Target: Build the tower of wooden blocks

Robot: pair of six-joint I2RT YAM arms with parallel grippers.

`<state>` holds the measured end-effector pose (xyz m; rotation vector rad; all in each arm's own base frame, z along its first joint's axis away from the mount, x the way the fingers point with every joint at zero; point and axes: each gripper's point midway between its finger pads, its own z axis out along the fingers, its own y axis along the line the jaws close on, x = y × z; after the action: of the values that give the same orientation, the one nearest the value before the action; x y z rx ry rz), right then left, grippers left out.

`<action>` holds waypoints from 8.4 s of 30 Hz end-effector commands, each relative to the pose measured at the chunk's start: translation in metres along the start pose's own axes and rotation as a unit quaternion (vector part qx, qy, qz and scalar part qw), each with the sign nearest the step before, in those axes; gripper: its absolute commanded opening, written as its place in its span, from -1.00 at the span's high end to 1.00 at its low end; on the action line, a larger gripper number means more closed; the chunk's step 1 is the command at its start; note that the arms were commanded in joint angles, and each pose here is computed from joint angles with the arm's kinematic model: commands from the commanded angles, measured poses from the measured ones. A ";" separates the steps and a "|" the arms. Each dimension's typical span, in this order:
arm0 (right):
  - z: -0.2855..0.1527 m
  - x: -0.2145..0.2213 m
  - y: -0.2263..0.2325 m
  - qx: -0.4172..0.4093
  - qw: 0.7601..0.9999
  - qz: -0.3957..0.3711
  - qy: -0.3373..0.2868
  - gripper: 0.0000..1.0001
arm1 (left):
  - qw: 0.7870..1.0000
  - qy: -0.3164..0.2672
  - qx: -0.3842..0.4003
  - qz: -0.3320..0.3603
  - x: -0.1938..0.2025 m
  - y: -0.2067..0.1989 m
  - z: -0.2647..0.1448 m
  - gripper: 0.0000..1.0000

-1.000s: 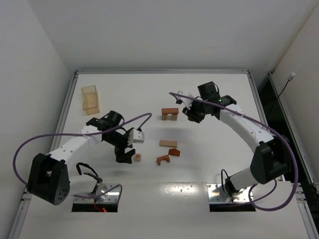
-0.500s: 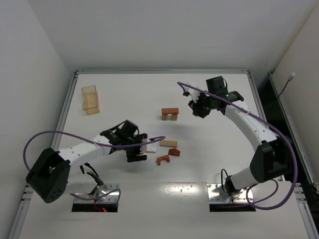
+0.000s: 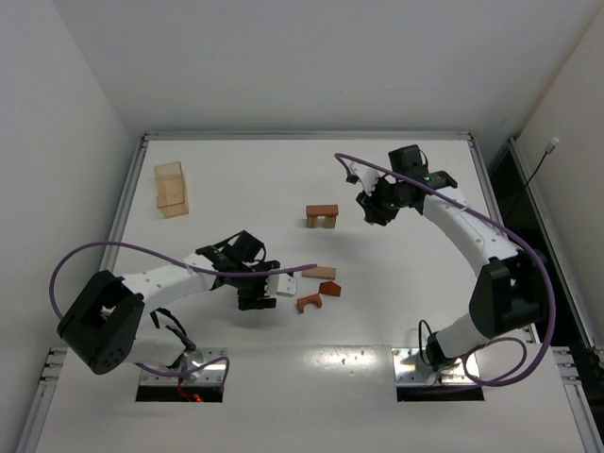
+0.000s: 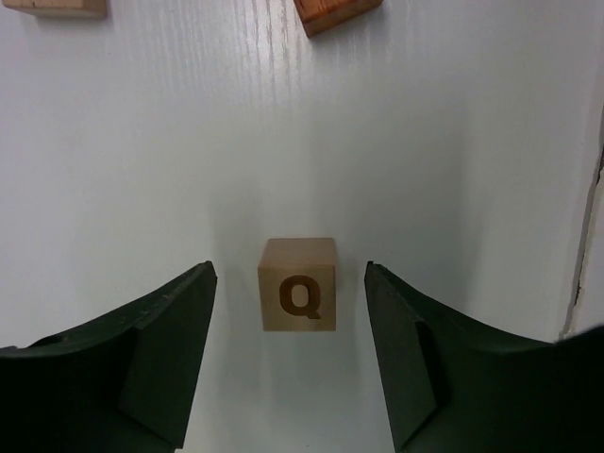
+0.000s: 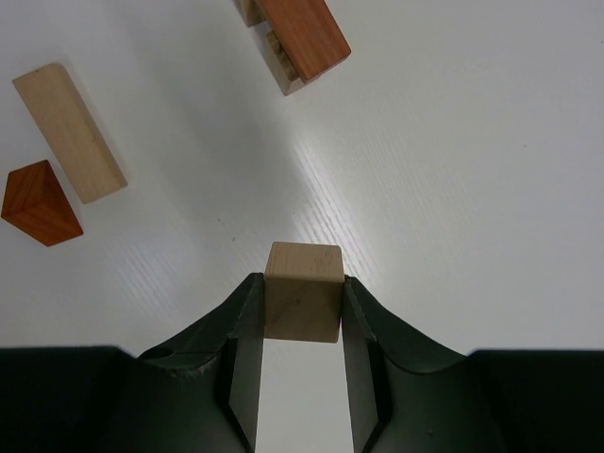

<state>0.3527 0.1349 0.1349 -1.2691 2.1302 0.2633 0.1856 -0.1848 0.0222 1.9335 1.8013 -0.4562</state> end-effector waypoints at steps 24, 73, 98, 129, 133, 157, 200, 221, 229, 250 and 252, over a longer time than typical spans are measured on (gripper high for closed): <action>0.051 -0.105 -0.021 -0.123 0.986 -0.115 -0.004 1.00 | 0.970 -0.144 -0.056 -0.186 -0.059 0.052 -0.041 1.00; 0.103 -0.083 -0.004 -0.187 0.961 -0.197 0.061 0.90 | 0.952 -0.155 -0.029 -0.262 -0.049 0.049 -0.028 1.00; 0.109 -0.079 -0.006 -0.182 0.958 -0.208 0.076 0.78 | 0.950 -0.161 -0.027 -0.267 -0.049 0.053 -0.030 1.00; 0.118 -0.077 -0.009 -0.175 0.961 -0.201 0.078 0.16 | 0.950 -0.164 -0.018 -0.264 -0.052 0.054 -0.030 1.00; 0.111 -0.084 -0.011 -0.168 0.962 -0.205 0.071 -0.04 | 0.950 -0.164 -0.018 -0.264 -0.052 0.054 -0.030 1.00; -0.092 -0.057 -0.102 0.041 0.997 -0.061 -0.025 -0.48 | 0.956 -0.132 0.055 -0.256 -0.055 0.120 -0.075 1.00; -0.098 -0.016 -0.111 0.045 0.999 -0.003 -0.028 -0.50 | 0.997 -0.066 -0.005 -0.028 -0.153 0.258 -0.007 1.00; -0.091 -0.013 -0.114 0.039 0.999 0.001 -0.023 -0.50 | 0.998 -0.057 0.008 -0.032 -0.151 0.251 0.007 1.00; -0.090 -0.013 -0.112 0.033 0.999 0.003 -0.024 -0.50 | 0.998 -0.048 0.013 -0.041 -0.145 0.249 0.013 0.75; -0.084 -0.010 -0.109 0.020 1.000 0.010 -0.021 -0.50 | 0.987 -0.120 -0.073 -0.076 -0.179 0.273 -0.061 -0.65; -0.086 -0.015 -0.105 0.009 0.999 0.011 -0.031 -0.50 | 0.979 -0.151 -0.088 -0.102 -0.181 0.278 -0.089 -0.68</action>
<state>0.4083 0.0401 0.2160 -1.2107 2.1300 0.2281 0.4300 -0.3159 0.1303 1.6845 1.8825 -0.5943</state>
